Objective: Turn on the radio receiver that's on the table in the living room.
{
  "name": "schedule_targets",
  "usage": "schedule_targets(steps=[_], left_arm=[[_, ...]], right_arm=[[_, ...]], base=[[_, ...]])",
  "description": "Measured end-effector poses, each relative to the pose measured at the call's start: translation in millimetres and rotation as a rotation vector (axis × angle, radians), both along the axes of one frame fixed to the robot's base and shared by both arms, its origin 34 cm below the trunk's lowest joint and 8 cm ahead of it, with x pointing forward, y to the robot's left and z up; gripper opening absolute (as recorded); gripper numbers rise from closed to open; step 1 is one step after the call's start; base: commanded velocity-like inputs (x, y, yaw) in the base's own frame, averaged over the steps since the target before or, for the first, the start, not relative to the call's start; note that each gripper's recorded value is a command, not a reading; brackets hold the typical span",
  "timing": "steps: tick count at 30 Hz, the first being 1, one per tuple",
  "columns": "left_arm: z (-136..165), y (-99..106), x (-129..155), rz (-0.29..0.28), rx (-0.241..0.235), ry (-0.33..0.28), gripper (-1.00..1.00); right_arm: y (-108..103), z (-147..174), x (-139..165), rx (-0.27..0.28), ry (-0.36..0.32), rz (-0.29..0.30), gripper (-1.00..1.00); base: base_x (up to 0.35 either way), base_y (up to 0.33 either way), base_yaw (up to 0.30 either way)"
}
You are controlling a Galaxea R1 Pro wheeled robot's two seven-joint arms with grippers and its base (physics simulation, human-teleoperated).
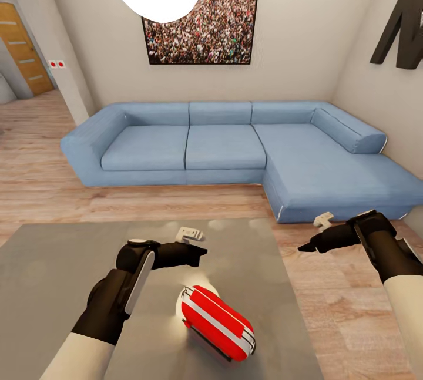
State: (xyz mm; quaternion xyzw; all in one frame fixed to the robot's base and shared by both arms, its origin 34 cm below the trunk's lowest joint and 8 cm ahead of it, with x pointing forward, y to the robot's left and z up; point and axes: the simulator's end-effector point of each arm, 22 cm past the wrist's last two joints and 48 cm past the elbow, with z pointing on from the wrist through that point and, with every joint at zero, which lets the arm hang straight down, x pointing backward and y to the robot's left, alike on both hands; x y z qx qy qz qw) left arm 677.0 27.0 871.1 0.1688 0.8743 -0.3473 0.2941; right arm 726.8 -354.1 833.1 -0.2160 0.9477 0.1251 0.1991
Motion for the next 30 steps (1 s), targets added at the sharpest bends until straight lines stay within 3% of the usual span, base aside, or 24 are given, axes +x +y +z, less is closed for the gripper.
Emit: schedule_targets(steps=[4, 12, 16, 22, 28, 30], left_arm=[[3, 0, 0, -0.001, -0.001, -0.005, -1.00], [6, 9, 1, 0.004, 0.017, -0.013, -1.00], [-6, 40, 1, 0.022, 0.071, -0.011, -1.00], [-17, 85, 4, 0.049, 0.148, -0.016, -1.00], [-61, 123, -28, 0.081, 0.201, 0.053, -1.00], [-75, 144, -37, 0.122, 0.203, 0.058, -1.00]], right_arm=[[0, 4, 1, 0.001, -0.006, -0.003, 1.00], [-36, 13, -2, -0.027, -0.018, -0.057, 1.00], [-69, -7, -16, -0.079, 0.033, -0.117, 1.00], [-93, -35, -36, -0.120, 0.072, -0.124, 1.00], [-143, -59, -72, -0.179, 0.132, -0.159, 1.00], [-165, -73, -87, -0.221, 0.145, -0.170, 1.00]], base=[[0.000, 0.000, 0.000], [0.000, 0.000, 0.000], [0.000, 0.000, 0.000], [0.000, 0.000, 0.000], [0.000, 0.000, 0.000], [0.000, 0.000, 0.000]])
